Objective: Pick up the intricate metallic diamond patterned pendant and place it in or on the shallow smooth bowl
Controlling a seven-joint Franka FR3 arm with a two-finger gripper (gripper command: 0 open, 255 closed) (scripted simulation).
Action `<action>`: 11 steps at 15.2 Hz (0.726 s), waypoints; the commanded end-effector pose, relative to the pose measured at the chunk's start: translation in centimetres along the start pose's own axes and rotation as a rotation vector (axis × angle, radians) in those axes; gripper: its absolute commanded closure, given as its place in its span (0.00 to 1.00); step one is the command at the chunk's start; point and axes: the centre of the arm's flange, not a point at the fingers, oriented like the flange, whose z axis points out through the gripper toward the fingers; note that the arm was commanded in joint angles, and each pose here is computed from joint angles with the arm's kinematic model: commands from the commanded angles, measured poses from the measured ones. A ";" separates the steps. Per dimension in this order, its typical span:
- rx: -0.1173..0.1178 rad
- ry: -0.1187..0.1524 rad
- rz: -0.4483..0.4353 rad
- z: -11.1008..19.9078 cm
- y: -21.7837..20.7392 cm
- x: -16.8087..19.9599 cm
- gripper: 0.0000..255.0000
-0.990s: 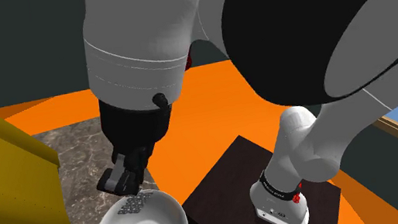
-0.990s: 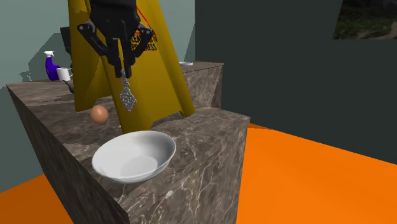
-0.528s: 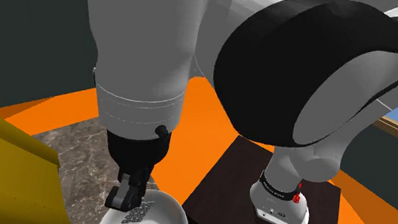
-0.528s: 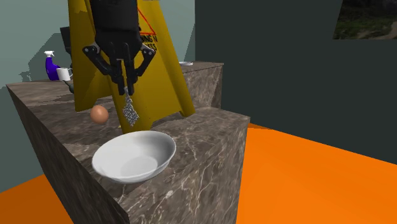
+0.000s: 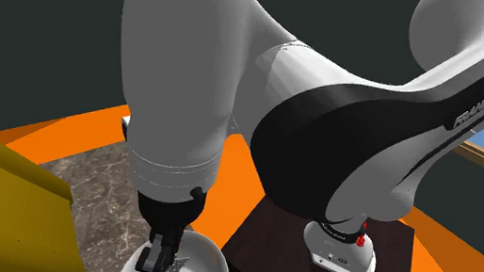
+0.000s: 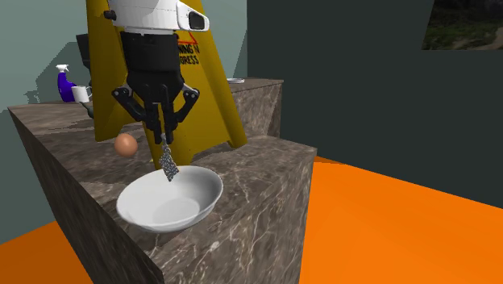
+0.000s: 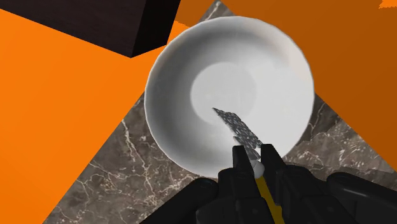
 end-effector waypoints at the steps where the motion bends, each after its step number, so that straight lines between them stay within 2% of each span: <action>1: 0.000 0.001 0.000 1.0 0.1 -0.1 1.00; 2: 0.000 0.001 0.000 1.9 0.1 -0.2 1.00; 10: 0.000 0.000 0.000 1.9 0.1 -0.2 1.00; 11: 0.000 0.000 0.000 1.9 0.1 -0.2 0.00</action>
